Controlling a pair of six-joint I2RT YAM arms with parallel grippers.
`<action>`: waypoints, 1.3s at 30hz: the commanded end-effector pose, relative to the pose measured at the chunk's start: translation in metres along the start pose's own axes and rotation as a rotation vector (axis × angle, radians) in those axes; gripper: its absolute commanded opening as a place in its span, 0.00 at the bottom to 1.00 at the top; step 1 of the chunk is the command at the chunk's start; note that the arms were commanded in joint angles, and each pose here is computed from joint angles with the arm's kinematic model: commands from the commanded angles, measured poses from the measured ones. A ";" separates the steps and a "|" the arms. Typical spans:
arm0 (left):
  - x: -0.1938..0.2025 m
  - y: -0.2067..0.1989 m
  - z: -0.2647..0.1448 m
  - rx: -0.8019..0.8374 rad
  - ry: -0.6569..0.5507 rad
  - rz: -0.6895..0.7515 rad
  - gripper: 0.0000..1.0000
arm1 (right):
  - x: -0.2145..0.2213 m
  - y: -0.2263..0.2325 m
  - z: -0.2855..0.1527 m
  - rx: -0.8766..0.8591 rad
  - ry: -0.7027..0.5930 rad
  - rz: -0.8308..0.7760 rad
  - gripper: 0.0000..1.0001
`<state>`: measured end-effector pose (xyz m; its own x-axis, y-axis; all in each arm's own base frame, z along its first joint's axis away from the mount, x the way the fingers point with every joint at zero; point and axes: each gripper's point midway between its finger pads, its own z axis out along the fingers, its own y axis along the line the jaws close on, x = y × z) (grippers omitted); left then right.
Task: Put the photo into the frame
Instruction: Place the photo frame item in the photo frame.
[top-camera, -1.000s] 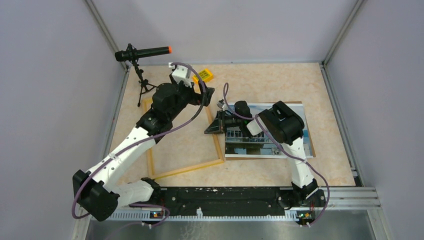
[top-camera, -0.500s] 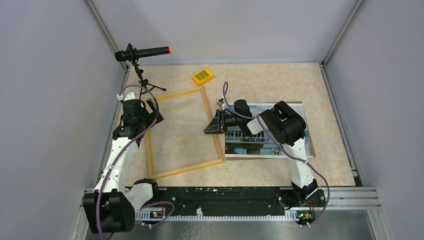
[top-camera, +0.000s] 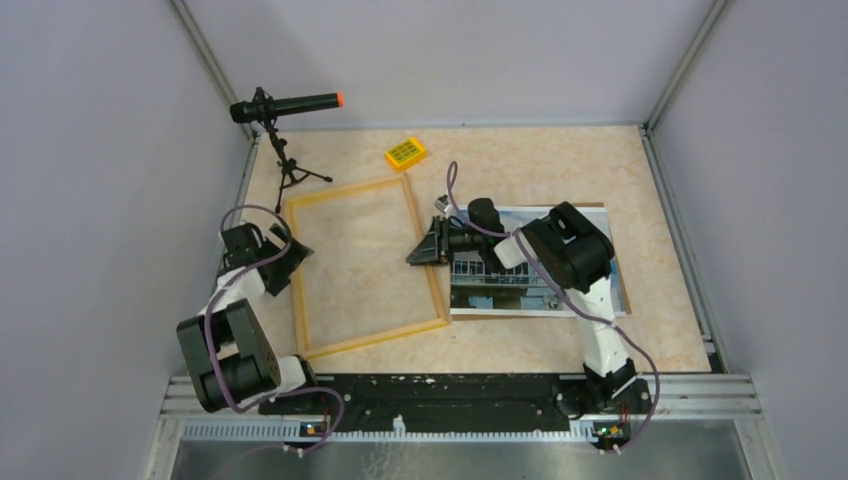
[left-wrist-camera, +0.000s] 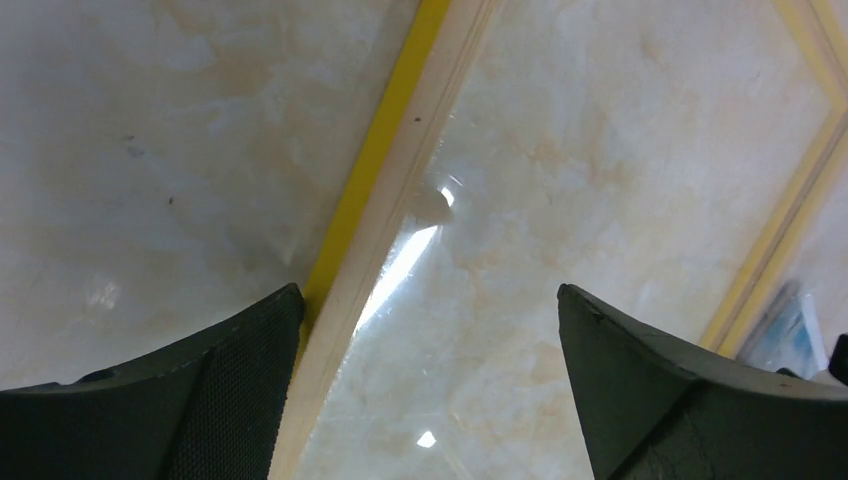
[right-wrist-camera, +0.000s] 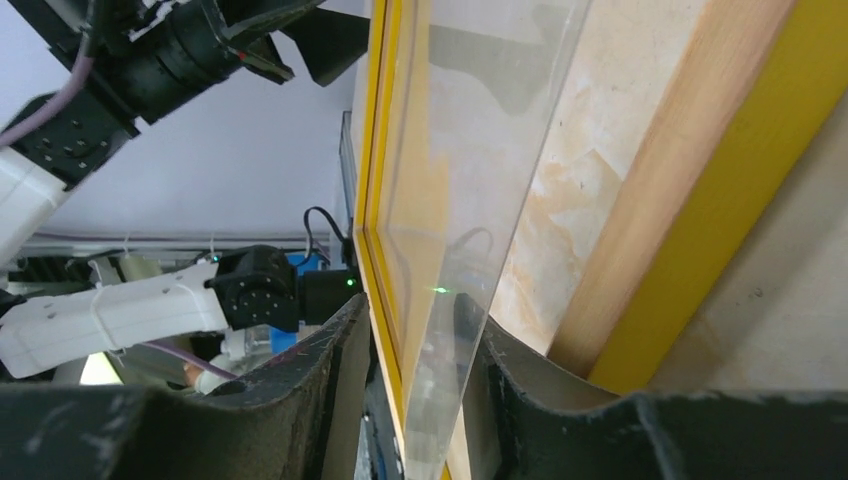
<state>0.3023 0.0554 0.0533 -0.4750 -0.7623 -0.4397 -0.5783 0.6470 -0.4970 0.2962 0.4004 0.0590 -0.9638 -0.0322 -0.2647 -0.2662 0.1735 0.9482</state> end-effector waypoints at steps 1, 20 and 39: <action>0.018 -0.037 0.005 0.261 0.101 0.018 0.98 | -0.009 0.016 0.004 -0.009 -0.054 -0.017 0.36; 0.049 -0.046 -0.006 0.372 0.249 0.082 0.98 | -0.011 0.030 -0.021 -0.044 -0.139 0.095 0.00; 0.044 -0.051 -0.007 0.396 0.229 0.098 0.98 | 0.000 0.038 -0.020 -0.135 -0.082 0.148 0.00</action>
<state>0.3047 -0.0058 0.0535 -0.6645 -0.6730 -0.3249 -0.2946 0.6354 -0.7137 0.2888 0.3866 0.0953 -0.9941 0.0938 -0.0548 -0.0509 0.0439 0.9977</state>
